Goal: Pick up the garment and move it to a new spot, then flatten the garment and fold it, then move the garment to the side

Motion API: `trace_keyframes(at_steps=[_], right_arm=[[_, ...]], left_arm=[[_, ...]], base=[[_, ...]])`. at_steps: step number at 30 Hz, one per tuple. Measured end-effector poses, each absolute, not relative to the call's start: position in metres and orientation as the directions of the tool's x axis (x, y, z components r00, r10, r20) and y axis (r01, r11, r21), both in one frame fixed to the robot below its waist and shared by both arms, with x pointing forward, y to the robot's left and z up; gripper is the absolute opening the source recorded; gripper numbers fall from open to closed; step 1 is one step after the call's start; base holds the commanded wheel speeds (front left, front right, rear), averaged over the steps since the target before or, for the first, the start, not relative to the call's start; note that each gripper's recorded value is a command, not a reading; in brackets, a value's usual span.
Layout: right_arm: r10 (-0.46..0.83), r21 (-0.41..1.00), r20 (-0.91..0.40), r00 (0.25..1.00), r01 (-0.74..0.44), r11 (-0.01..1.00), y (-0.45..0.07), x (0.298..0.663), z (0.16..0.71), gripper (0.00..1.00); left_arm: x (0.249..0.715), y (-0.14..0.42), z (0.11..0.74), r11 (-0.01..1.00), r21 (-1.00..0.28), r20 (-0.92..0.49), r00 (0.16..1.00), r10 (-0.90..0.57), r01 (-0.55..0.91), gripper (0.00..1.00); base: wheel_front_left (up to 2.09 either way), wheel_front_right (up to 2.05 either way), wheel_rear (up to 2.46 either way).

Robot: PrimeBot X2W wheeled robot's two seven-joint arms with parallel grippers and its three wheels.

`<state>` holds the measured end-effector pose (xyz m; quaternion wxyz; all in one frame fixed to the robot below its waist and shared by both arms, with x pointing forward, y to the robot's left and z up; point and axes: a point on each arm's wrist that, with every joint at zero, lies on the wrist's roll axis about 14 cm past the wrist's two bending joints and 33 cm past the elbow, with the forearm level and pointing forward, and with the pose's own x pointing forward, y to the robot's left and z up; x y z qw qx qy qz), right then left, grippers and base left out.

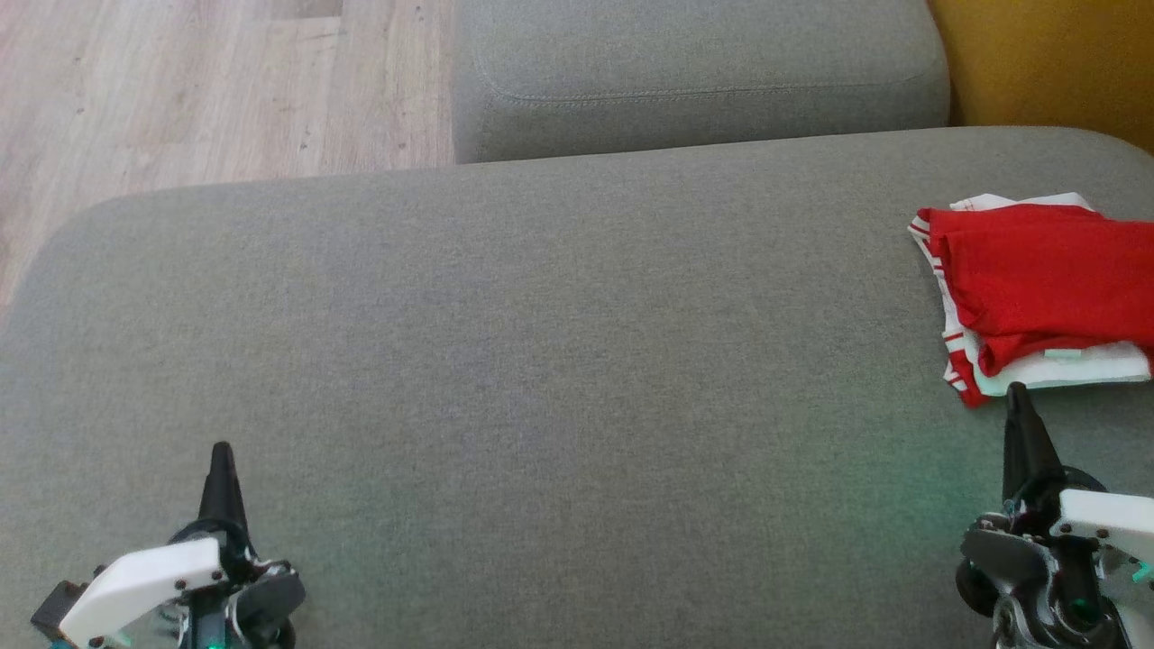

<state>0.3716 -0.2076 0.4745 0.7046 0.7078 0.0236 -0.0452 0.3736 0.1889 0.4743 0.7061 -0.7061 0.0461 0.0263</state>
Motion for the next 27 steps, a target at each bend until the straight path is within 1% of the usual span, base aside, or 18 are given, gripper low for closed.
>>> trace_keyframes(at_steps=[27], right_arm=[[-0.03, 0.995, -0.097, 0.995, 0.097, -0.006, -0.2076, 0.3716, 0.4746, 0.0]], left_arm=[[0.3736, 0.1889, 0.4744, 0.001, -0.995, -0.102, 0.994, -0.028, -0.102, 0.0]], base=[[0.0, 0.0, 0.0]])
